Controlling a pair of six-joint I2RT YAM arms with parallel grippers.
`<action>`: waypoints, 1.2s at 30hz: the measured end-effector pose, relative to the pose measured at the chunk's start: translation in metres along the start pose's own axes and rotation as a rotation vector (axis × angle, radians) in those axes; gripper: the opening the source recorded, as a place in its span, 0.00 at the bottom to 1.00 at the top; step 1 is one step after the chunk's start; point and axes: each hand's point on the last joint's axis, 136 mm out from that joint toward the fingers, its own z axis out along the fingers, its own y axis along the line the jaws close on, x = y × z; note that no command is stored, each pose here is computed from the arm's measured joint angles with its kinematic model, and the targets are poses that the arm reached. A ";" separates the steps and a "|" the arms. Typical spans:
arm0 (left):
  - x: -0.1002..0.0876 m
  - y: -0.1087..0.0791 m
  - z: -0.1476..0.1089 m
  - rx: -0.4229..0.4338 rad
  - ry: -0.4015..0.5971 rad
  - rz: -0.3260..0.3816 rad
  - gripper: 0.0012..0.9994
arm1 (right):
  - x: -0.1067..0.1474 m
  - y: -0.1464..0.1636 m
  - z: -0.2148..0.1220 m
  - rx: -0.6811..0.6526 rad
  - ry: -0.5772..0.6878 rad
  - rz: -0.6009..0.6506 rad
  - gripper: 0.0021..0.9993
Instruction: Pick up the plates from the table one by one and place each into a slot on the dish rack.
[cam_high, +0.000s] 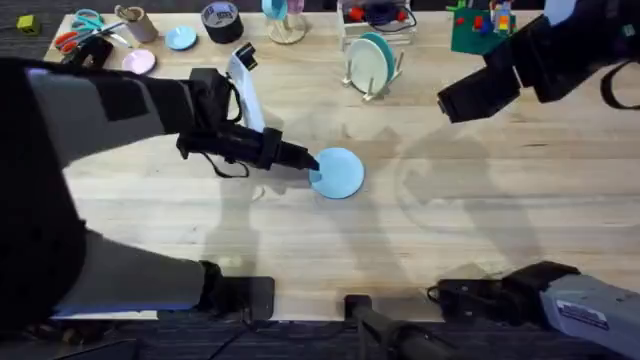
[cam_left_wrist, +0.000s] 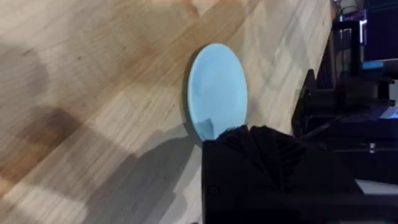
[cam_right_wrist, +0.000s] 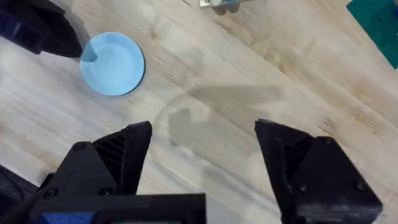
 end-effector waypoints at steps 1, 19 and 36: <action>0.001 0.001 0.001 0.005 0.003 -0.007 0.04 | 0.000 0.000 0.000 0.000 0.000 0.000 1.00; 0.002 0.004 0.015 0.024 0.029 0.028 0.04 | 0.000 0.000 0.000 0.000 0.000 0.000 0.99; 0.000 0.020 0.024 0.024 0.025 -0.082 0.04 | 0.000 0.000 0.000 0.000 0.000 0.000 1.00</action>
